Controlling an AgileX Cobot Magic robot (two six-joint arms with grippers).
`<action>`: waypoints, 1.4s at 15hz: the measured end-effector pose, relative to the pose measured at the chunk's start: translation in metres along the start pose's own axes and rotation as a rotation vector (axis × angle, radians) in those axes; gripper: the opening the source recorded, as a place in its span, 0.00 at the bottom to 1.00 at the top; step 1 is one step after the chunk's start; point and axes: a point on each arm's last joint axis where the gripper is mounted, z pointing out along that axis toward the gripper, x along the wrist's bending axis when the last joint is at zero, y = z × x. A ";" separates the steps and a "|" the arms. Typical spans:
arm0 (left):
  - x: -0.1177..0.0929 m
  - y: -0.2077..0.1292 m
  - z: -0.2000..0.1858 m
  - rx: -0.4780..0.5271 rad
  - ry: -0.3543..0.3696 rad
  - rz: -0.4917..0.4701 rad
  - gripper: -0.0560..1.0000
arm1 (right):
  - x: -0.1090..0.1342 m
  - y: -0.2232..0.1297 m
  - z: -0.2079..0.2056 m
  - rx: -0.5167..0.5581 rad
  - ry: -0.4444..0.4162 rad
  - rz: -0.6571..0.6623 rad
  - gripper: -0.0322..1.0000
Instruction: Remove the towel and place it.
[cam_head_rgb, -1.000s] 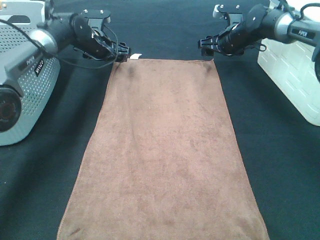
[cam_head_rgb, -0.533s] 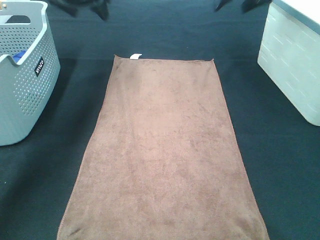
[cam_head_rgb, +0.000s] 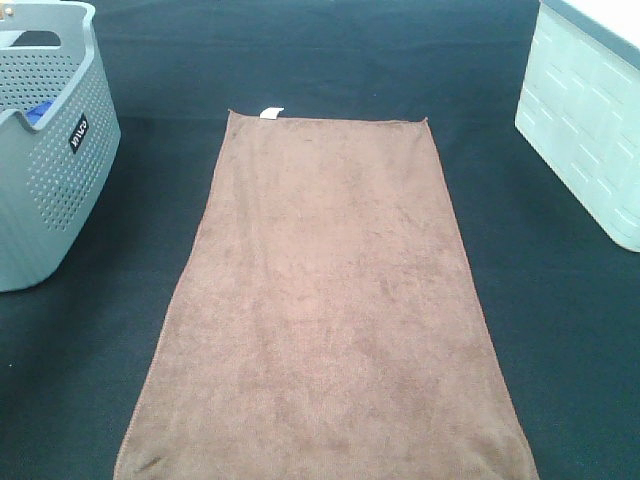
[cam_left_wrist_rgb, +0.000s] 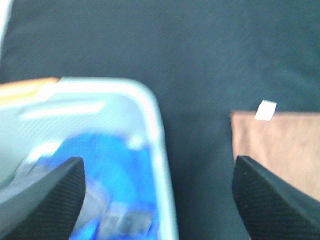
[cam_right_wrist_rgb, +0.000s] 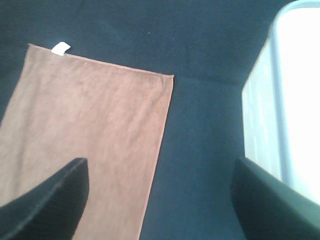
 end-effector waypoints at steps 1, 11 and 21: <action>0.008 -0.015 -0.016 0.040 0.011 0.002 0.77 | 0.001 -0.010 -0.022 -0.004 0.000 0.005 0.77; 0.011 -0.268 -0.183 -0.017 0.009 -0.028 0.77 | 0.013 -0.255 -0.161 0.047 0.002 0.055 0.77; 0.007 -0.415 -0.207 -0.363 -0.030 -0.046 0.77 | 0.011 -0.395 -0.177 -0.217 -0.057 0.001 0.77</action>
